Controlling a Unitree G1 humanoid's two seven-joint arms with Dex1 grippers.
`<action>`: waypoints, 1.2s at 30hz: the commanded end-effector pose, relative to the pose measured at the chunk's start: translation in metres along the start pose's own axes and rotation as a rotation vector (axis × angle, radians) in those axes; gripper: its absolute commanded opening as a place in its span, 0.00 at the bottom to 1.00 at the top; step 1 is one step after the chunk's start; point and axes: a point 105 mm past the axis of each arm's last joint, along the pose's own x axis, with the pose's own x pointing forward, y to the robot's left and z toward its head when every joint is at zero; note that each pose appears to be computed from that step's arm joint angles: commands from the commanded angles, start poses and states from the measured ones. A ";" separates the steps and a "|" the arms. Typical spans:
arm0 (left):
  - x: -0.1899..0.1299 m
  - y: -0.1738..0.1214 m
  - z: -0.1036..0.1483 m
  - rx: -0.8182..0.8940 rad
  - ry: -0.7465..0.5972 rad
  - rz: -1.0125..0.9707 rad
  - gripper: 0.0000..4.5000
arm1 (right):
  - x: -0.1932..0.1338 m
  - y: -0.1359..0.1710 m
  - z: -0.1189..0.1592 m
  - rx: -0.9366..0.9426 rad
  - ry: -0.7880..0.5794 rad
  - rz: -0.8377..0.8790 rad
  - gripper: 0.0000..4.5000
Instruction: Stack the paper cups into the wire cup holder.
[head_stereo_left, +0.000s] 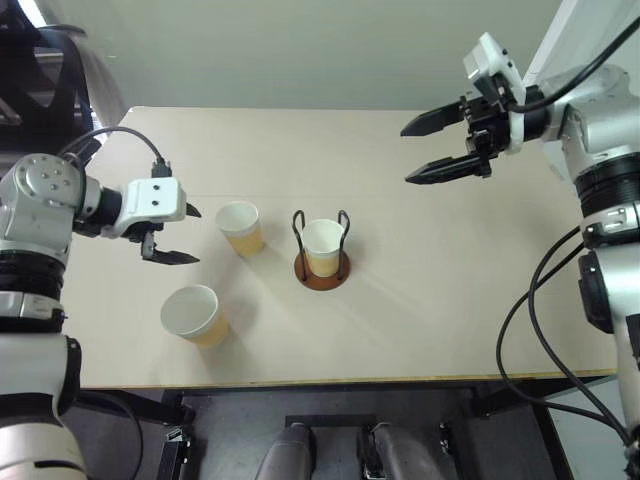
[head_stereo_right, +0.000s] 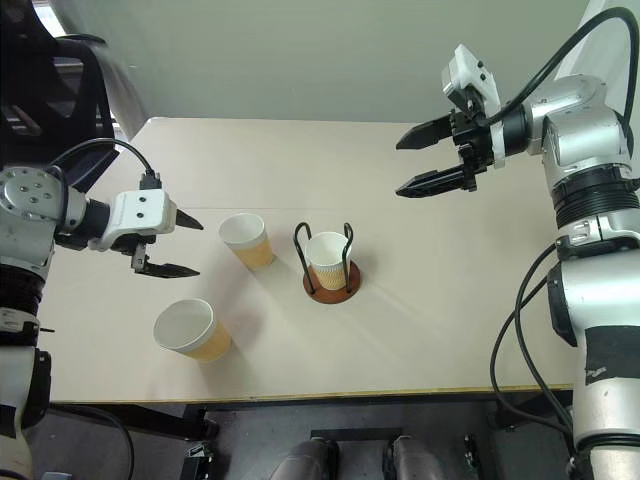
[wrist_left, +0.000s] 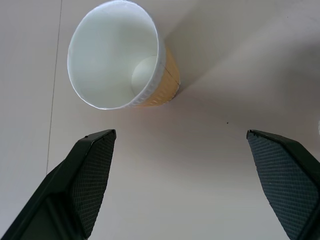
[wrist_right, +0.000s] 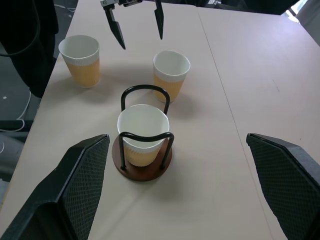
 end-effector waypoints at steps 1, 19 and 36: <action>-0.006 0.008 0.005 0.047 0.010 0.034 1.00 | -0.007 -0.001 0.022 -0.056 -0.034 -0.012 0.99; 0.009 0.026 0.024 0.180 -0.001 0.087 1.00 | -0.012 -0.004 0.021 -0.051 -0.029 -0.035 0.99; 0.049 0.027 0.034 0.272 0.004 0.067 0.96 | -0.011 -0.003 0.022 -0.074 -0.026 -0.030 1.00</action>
